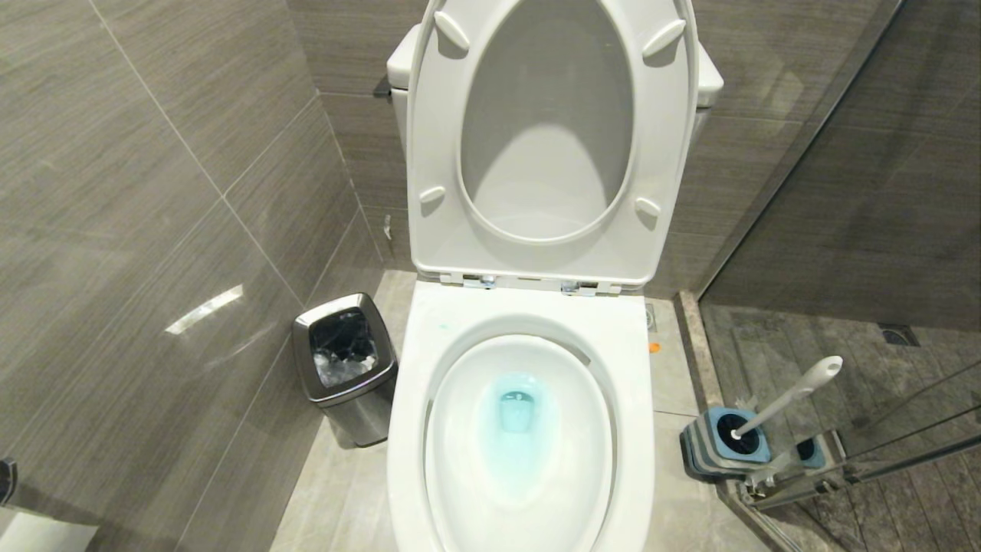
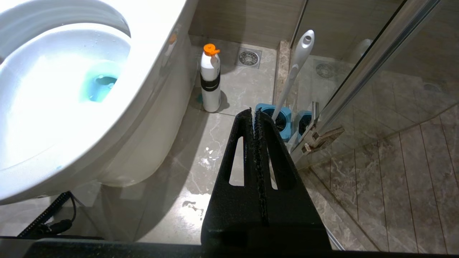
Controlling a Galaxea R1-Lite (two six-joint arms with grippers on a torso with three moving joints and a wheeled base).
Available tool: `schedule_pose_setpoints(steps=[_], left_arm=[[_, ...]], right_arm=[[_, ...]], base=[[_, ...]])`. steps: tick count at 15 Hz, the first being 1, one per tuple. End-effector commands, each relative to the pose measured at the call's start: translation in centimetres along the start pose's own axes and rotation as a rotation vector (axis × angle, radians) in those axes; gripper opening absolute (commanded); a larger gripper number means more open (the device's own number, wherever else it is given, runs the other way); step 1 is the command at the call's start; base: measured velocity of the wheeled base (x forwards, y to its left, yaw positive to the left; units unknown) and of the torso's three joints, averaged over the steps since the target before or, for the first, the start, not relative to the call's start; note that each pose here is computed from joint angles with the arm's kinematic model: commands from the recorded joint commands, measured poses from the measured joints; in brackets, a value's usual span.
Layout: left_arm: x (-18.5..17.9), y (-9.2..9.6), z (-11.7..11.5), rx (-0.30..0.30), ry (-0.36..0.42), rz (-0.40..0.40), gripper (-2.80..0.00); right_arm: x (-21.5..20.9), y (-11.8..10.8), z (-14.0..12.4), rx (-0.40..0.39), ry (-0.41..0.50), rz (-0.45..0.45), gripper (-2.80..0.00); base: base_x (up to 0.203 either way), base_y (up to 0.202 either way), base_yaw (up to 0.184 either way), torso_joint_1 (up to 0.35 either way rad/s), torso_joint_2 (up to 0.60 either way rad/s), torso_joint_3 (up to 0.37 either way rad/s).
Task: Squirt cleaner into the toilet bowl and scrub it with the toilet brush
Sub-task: Flush the toilet
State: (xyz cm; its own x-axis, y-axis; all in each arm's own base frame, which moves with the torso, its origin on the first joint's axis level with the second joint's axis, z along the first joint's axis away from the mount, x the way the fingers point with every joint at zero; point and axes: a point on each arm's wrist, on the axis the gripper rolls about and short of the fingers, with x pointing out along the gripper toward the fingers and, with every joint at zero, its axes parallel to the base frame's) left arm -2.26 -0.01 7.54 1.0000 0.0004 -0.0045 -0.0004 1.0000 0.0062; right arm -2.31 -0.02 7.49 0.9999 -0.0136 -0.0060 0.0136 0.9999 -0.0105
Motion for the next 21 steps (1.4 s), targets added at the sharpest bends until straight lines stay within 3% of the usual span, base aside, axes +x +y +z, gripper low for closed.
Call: schedule_pose_setpoints(steps=[1,5,8,12,16,21], left_arm=[[0.0,0.0,0.0,0.004,0.0,0.001,-2.8],[-0.2,0.0,0.8,0.038,-0.027,-0.009,-2.8],[-1.5,-0.2,5.8,0.062,-0.119,-0.083,-2.8],[0.3,-0.2,13.3,0.061,-0.079,-0.149,-2.8],[5.7,-0.3,20.2,0.049,-0.026,-0.201,-2.8],[16.5,-1.0,26.4,0.042,-0.082,-0.241,-2.8]], right_arm=[[0.0,0.0,0.0,0.0,0.002,0.0,-2.8],[0.0,0.0,0.0,0.0,0.0,0.0,-2.8],[0.0,0.0,0.0,0.0,0.001,0.0,-2.8],[0.0,0.0,0.0,0.0,0.002,0.0,-2.8],[0.0,0.0,0.0,0.0,0.0,0.0,-2.8],[0.0,0.0,0.0,0.0,0.002,0.0,-2.8]], base=[[0.0,0.0,0.0,0.0,0.0,0.0],[0.0,0.0,0.0,0.0,0.0,0.0],[0.0,0.0,0.0,0.0,0.0,0.0],[0.0,0.0,0.0,0.0,0.0,0.0],[0.0,0.0,0.0,0.0,0.0,0.0],[0.0,0.0,0.0,0.0,0.0,0.0]])
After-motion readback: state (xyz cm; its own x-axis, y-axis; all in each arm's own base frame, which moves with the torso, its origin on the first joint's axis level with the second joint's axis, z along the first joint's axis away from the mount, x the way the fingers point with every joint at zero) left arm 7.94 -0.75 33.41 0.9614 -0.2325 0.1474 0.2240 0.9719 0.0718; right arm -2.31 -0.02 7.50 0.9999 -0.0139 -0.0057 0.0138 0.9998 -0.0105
